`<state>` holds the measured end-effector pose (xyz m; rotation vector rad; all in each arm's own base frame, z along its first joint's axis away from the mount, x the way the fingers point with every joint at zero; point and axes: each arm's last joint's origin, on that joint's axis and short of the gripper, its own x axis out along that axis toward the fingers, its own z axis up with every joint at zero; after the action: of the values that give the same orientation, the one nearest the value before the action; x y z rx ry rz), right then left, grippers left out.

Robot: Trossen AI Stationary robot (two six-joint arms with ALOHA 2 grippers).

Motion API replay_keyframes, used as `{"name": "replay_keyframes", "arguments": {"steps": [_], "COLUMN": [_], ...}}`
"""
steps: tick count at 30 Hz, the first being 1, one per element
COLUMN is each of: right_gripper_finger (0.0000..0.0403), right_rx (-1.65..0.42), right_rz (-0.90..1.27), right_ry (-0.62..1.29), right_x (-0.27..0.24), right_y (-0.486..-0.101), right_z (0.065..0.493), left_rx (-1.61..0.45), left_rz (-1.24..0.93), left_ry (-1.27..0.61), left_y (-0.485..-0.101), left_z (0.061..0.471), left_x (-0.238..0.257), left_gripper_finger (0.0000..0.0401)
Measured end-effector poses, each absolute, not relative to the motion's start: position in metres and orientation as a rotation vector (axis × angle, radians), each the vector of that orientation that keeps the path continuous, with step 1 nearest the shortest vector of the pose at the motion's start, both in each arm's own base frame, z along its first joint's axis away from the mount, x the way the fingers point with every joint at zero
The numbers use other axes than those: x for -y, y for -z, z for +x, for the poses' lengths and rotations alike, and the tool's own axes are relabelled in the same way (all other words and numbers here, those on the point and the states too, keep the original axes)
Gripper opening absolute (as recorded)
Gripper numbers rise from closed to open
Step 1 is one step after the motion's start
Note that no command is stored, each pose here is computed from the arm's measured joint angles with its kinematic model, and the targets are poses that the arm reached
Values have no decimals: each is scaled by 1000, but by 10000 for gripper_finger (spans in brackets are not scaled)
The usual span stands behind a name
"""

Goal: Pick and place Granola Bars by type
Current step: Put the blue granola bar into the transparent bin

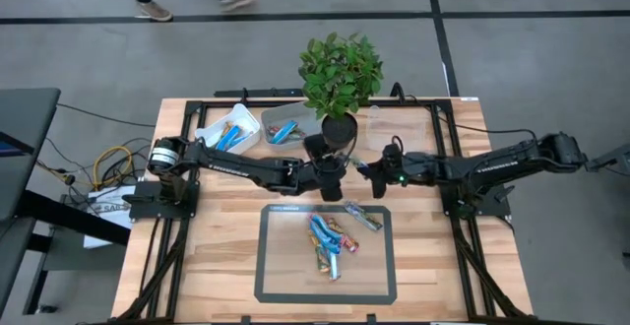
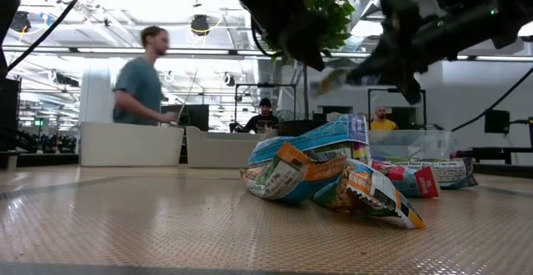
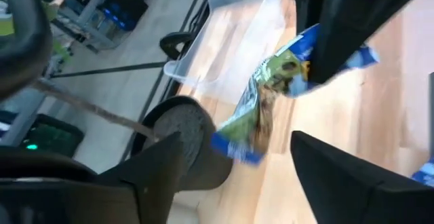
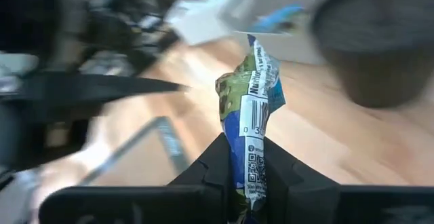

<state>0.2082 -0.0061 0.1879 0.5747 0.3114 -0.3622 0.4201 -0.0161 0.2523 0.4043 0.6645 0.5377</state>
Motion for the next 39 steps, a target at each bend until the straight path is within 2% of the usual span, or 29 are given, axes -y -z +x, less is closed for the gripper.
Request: {"name": "replay_keyframes", "arguments": {"steps": [4, 13, 24, 29, 33, 39], "right_gripper_finger": [42, 35, 39, 39, 63, 138], "right_rx": [-354, -326, -367, -377, -406, -413], "right_rz": [570, 455, 512, 525, 484, 471], "right_ry": [529, 900, 1155, 1215, 1214, 1208], "right_x": [17, 38, 66, 74, 76, 76], "right_y": [-180, -174, -164, -162, -162, -162], "right_z": [203, 192, 174, 169, 168, 168], "left_rx": [-695, -778, -803, -806, -812, -819], "left_rz": [444, 442, 412, 401, 378, 352], "left_ry": [-565, -573, -584, -557, -505, -424], "left_y": [-251, -243, -241, -240, -240, -239], "left_z": [418, 411, 408, 408, 409, 410], "left_x": [19, 20, 20, 21, 22, 24], "left_gripper_finger": [281, 280, 278, 278, 278, 278]}}
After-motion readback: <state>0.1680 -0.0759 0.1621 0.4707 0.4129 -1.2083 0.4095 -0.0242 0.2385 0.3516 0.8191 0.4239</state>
